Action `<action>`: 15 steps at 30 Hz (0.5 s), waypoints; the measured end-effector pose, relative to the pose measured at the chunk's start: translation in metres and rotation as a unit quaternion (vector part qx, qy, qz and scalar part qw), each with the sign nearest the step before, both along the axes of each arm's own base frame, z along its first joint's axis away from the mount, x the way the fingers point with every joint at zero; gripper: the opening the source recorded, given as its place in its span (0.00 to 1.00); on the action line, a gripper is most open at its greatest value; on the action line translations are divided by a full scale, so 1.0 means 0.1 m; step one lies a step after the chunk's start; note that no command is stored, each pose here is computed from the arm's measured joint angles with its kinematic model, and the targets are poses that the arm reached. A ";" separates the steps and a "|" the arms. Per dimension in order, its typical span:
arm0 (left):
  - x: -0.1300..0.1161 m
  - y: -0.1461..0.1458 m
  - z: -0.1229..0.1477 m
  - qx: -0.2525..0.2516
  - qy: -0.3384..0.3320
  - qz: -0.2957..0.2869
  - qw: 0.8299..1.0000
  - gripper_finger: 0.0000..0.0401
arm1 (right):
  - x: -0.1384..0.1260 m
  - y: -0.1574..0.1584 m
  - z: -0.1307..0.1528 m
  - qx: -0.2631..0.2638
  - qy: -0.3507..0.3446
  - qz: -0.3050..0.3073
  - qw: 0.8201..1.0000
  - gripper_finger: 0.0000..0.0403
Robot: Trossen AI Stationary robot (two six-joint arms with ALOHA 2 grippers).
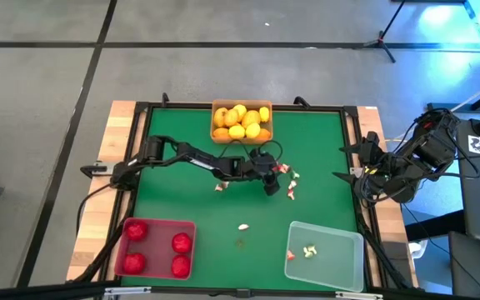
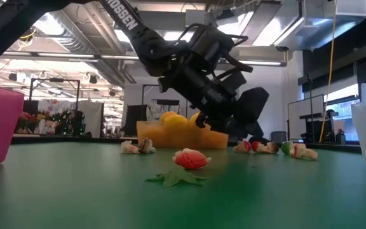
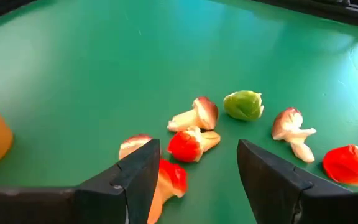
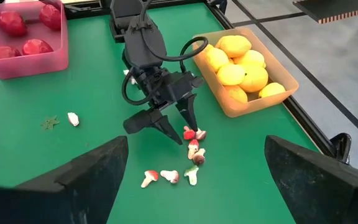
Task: Sort produce into baskets
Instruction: Put the red mushroom into the transparent bin
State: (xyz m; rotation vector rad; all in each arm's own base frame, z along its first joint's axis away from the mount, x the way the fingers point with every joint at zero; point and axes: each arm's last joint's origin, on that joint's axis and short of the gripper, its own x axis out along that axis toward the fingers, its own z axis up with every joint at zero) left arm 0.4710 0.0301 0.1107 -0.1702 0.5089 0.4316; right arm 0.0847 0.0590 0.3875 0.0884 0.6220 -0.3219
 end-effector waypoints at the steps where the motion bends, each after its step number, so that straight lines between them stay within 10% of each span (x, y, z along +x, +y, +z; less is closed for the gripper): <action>1: 0.00 0.00 -0.01 -0.001 0.000 0.000 1.000 0.52 | 0.00 0.00 0.00 0.000 0.000 0.000 1.000 0.93; 15: -0.12 0.02 -0.28 -0.013 0.011 0.021 1.000 0.52 | 0.00 0.00 0.00 0.001 -0.001 0.000 1.000 0.93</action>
